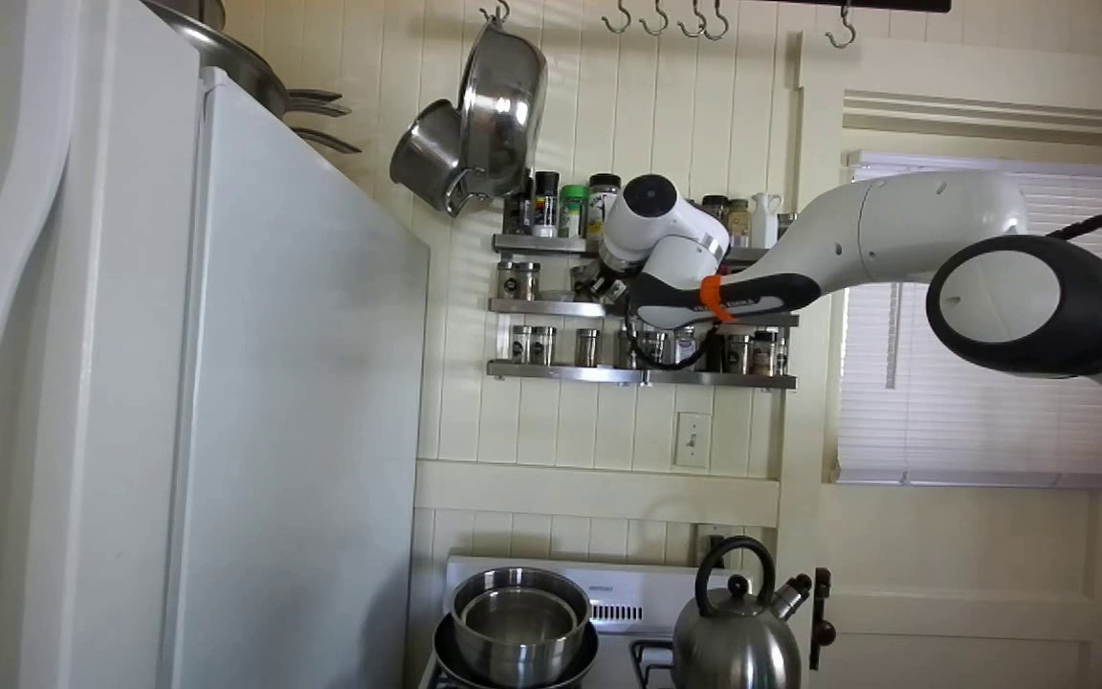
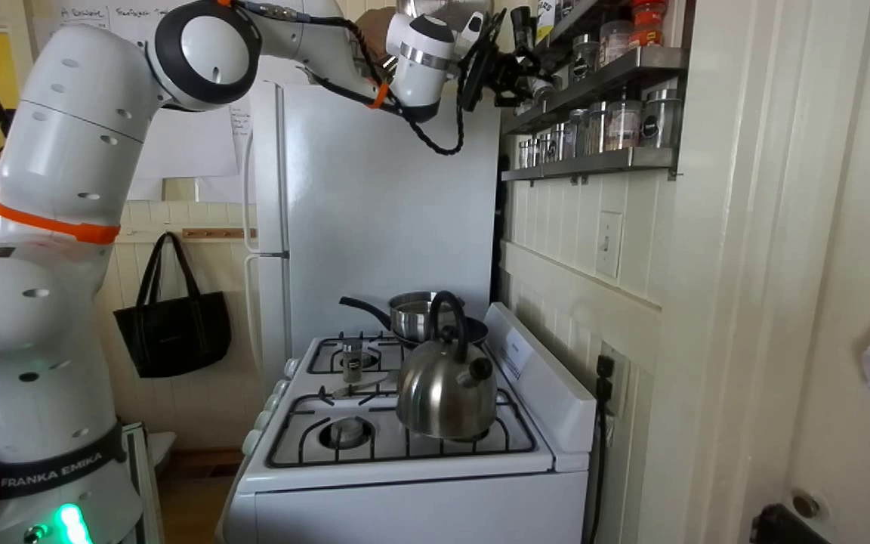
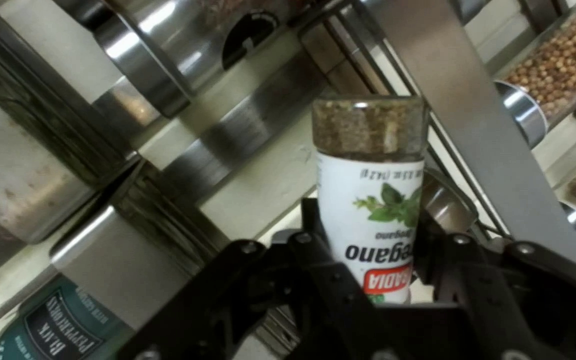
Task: Move one spice bottle from the middle shelf to the stove
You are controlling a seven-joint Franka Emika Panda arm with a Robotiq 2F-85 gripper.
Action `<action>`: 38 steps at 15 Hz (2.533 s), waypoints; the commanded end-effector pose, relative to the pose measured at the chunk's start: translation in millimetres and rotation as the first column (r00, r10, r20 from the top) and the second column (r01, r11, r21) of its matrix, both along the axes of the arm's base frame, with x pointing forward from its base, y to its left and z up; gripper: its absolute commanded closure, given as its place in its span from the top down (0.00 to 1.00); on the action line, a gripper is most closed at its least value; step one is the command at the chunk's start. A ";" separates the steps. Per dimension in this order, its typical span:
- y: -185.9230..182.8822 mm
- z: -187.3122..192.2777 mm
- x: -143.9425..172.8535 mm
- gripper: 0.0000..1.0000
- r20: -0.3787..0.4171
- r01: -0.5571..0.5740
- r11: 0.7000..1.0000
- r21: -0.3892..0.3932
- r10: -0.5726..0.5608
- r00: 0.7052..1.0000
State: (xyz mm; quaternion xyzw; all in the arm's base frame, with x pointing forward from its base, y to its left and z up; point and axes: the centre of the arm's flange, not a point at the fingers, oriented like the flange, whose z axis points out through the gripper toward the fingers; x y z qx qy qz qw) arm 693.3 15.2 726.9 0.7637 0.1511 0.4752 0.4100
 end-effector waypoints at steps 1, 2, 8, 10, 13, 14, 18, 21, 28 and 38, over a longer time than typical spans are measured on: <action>7.7 34.5 -27.5 0.19 0.031 -0.008 0.995 -0.100 0.011 0.999; 8.8 37.3 -30.4 0.19 0.028 -0.009 0.993 -0.118 0.013 1.000; 10.4 43.4 -45.7 0.19 -0.036 -0.036 0.990 -0.136 0.032 0.999; 11.0 44.8 -50.2 0.19 -0.073 -0.059 0.992 -0.109 0.051 0.996; 12.8 48.6 -57.0 0.19 -0.112 -0.087 0.994 -0.068 0.079 0.991; 13.1 49.7 -58.7 0.19 -0.123 -0.096 0.994 -0.046 0.090 0.988; 14.4 53.6 -66.0 0.19 -0.169 -0.125 0.989 0.078 0.137 0.976; 19.4 62.4 -74.7 0.19 -0.182 -0.139 0.974 0.180 0.172 0.968; 16.5 75.2 -121.5 0.19 -0.195 -0.186 0.818 0.545 0.339 0.920; -13.0 25.6 -210.9 0.19 -0.042 -0.123 0.363 0.923 0.416 0.909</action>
